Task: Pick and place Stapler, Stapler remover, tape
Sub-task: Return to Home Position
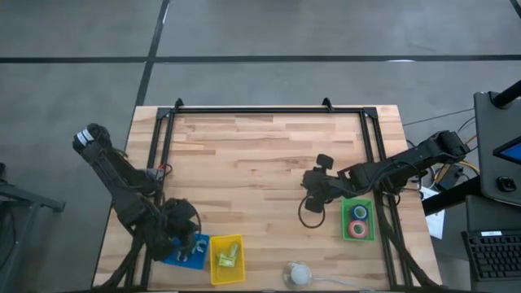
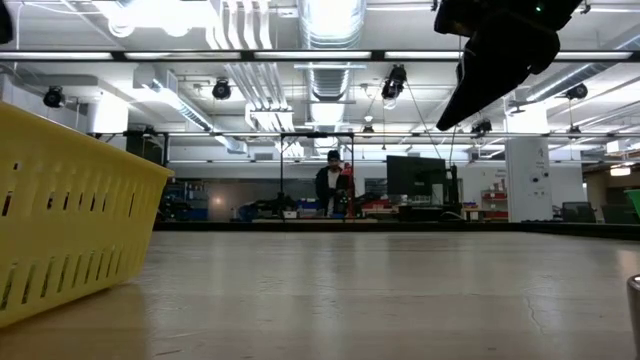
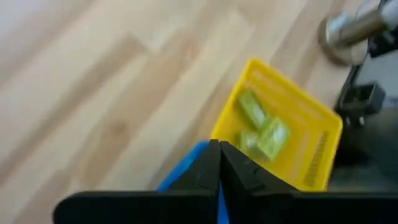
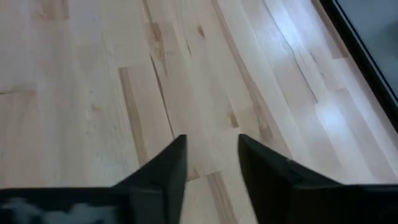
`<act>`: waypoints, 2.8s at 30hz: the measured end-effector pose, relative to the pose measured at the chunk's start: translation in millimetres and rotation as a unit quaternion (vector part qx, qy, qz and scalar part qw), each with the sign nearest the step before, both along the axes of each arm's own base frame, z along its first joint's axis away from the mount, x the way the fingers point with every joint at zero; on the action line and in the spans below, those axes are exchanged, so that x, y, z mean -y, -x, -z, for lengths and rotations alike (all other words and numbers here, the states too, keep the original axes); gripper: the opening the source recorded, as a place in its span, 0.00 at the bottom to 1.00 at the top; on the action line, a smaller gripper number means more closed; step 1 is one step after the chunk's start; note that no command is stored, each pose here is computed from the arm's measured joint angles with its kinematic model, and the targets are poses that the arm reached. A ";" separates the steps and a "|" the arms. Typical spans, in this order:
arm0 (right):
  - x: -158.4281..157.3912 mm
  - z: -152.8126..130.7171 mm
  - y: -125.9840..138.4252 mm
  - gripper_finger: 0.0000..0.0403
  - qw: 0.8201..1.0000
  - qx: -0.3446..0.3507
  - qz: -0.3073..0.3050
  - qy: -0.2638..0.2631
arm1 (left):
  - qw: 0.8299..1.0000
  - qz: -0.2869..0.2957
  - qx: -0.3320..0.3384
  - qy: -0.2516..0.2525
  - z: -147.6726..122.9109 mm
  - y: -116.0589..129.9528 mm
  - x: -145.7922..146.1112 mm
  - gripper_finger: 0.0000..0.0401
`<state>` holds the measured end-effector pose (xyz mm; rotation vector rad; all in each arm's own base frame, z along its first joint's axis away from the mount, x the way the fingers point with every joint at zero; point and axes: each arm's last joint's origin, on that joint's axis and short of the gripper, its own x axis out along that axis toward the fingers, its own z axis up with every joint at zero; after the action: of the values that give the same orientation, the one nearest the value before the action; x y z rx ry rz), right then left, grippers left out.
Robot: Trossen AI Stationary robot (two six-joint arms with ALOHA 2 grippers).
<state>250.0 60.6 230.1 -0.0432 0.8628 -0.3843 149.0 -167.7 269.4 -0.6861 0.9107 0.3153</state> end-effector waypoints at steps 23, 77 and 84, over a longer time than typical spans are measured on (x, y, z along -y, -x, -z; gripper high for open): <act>-11.8 -1.7 -15.6 0.02 0.968 0.175 -0.169 -0.062 | 0.886 0.105 0.364 -0.266 41.5 -93.9 -89.0 0.01; 49.8 61.8 152.4 0.02 0.909 0.357 -0.216 0.008 | 0.837 0.085 0.429 -0.329 95.0 56.0 -152.7 0.04; 51.4 63.8 150.9 0.02 0.917 0.347 -0.193 0.030 | 0.838 0.090 0.416 -0.343 96.6 55.2 -152.9 0.04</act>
<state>99.2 9.2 166.3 -0.1242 0.1252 -0.0346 93.8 -14.9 172.7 -0.0194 -0.0147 0.1248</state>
